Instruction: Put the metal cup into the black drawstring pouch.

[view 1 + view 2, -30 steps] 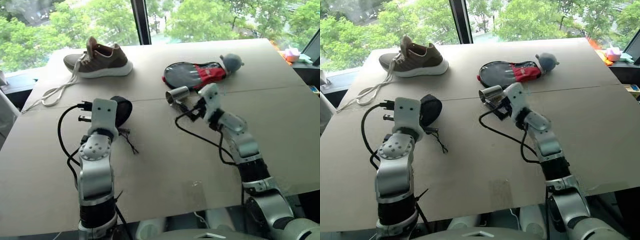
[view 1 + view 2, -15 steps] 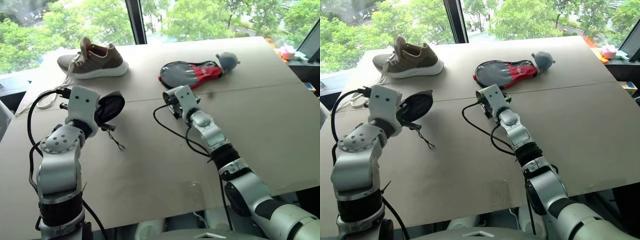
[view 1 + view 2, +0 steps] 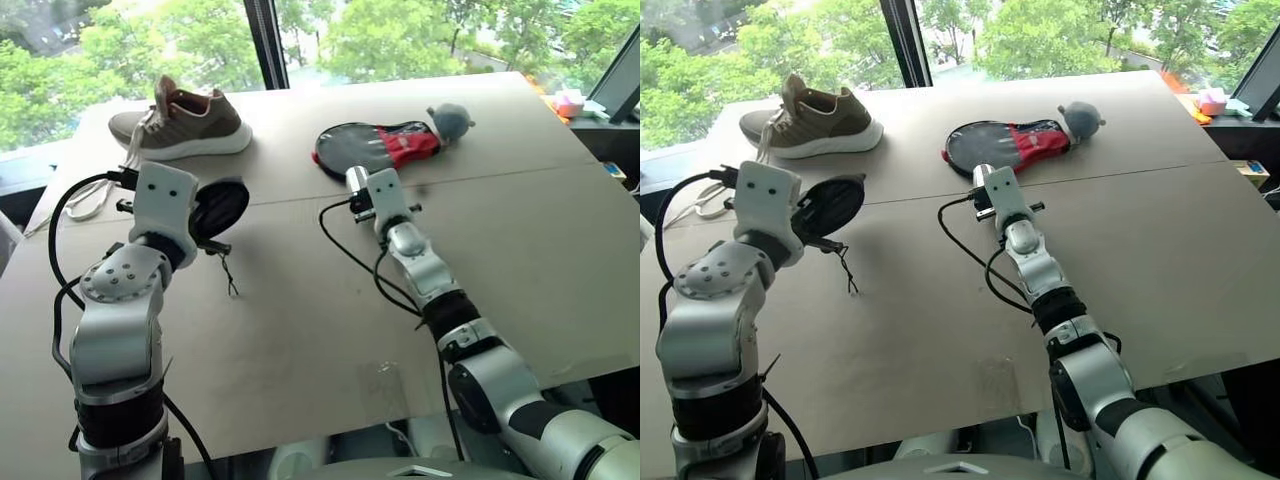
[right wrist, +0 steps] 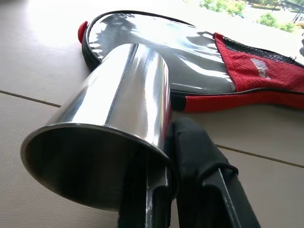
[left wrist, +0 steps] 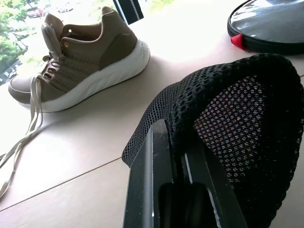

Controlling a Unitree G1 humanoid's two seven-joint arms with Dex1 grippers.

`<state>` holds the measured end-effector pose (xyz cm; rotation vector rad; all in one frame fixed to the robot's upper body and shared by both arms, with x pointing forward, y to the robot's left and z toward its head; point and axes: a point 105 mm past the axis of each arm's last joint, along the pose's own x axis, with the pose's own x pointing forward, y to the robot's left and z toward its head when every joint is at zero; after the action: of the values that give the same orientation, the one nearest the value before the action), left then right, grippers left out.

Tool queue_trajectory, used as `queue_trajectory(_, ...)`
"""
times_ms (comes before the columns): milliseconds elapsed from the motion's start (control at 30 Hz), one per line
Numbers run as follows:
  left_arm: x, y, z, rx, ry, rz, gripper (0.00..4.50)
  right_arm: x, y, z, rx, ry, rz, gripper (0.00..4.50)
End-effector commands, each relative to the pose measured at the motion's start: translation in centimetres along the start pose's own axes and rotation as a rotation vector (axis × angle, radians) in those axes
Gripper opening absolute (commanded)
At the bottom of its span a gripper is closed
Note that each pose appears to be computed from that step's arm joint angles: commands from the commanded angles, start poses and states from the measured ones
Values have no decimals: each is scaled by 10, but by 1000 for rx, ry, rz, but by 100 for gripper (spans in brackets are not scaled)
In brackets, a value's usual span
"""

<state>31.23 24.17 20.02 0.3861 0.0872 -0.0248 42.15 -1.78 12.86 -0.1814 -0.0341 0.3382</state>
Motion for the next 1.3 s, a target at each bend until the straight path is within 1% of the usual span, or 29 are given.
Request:
queue_trajectory(33,4,-7,12,-58,-42,-16,0,-14,7,54,26,-218,179,9)
queue_trajectory(67,6,-11,13,-81,-43,-29,0,-20,10,63,17,-254,231,9)
queue_trajectory(133,11,-22,15,-137,-54,-71,0,-41,19,88,47,-338,398,9)
queue_trajectory(200,16,-29,16,-190,-61,-102,0,-60,31,104,73,-380,541,9)
queue_trajectory(267,20,-35,19,-217,-70,-139,0,-73,40,112,84,-388,629,9)
queue_trajectory(367,24,-49,23,-266,-84,-215,0,-81,53,117,84,-390,679,9)
queue_trajectory(467,30,-61,25,-309,-74,-257,0,-87,70,108,26,-356,729,9)
queue_trajectory(500,31,-63,25,-320,-73,-266,0,-87,73,104,8,-341,738,9)
queue_trajectory(567,33,-72,28,-360,-84,-314,0,-80,72,83,-82,-261,698,9)
queue_trajectory(667,29,-85,36,-395,-108,-397,0,-71,58,55,-174,-137,617,9)
queue_trajectory(767,22,-94,41,-409,-137,-479,0,-69,51,40,-225,-84,599,9)
queue_trajectory(900,12,-109,45,-444,-156,-584,0,-68,50,39,-298,-91,584,9)
queue_trajectory(1067,5,-123,39,-450,-134,-655,0,-61,51,68,-300,-241,476,9)
queue_trajectory(1100,5,-124,38,-451,-128,-659,0,-58,49,71,-282,-255,439,9)
queue_trajectory(1133,4,-125,37,-450,-125,-662,0,-55,45,74,-186,-249,394,9)
queue_trajectory(1233,3,-124,34,-439,-118,-655,0,-44,26,71,195,-177,253,9)
queue_trajectory(1300,5,-121,31,-427,-111,-632,0,-41,14,65,400,-145,193,9)
